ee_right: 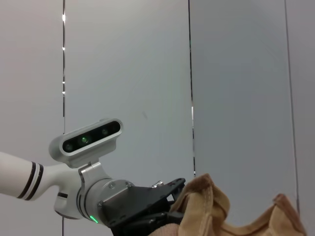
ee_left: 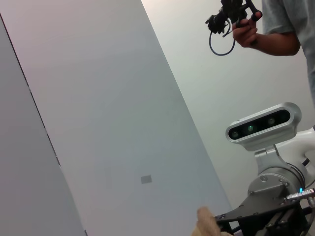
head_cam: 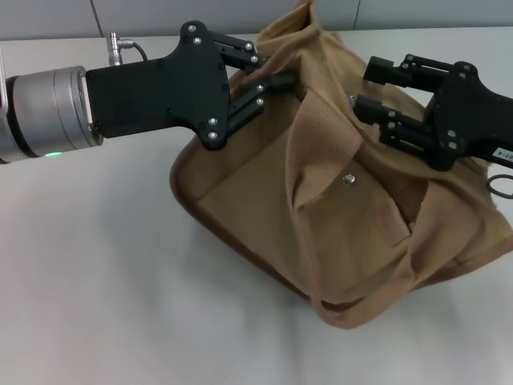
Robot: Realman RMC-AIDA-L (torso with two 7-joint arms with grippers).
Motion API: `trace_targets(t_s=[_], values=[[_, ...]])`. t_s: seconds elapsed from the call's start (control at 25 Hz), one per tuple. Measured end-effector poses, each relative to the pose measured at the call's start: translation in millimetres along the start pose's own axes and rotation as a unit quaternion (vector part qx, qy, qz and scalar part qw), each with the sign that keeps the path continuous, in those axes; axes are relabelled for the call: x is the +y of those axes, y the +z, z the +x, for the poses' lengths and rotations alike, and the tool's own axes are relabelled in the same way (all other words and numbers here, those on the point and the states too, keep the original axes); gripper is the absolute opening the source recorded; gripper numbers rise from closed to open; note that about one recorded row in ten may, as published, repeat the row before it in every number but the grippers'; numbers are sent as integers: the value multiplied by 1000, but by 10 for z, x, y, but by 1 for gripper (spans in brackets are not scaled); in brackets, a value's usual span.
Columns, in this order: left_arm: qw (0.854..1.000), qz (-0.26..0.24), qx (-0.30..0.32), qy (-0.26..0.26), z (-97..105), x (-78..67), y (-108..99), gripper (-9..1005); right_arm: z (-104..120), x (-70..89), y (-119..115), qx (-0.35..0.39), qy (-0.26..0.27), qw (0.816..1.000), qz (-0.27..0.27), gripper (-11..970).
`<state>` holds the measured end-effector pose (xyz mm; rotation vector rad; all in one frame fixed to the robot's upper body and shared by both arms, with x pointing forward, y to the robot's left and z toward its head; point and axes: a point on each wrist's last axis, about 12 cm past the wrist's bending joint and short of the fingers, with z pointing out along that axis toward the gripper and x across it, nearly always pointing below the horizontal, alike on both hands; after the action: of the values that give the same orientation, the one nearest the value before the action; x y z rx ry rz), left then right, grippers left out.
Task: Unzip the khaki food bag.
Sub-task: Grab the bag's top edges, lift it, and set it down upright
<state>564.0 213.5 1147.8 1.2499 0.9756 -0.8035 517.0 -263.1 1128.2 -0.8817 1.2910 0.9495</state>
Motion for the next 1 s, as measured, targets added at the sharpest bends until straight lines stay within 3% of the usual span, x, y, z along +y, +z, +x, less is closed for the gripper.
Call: trace_targets(t_s=[0.4, 0.64, 1.0], values=[[1000, 1, 0, 1, -4, 7, 8, 87, 12, 11, -28, 6, -21, 1000, 2, 587], [1000, 3, -1, 2, -11, 17, 21, 88, -40, -16, 46, 30, -53, 998, -20, 473], [1000, 5, -3, 5, -23, 34, 43, 88, -92, -41, 80, 65, -80, 994, -32, 406]])
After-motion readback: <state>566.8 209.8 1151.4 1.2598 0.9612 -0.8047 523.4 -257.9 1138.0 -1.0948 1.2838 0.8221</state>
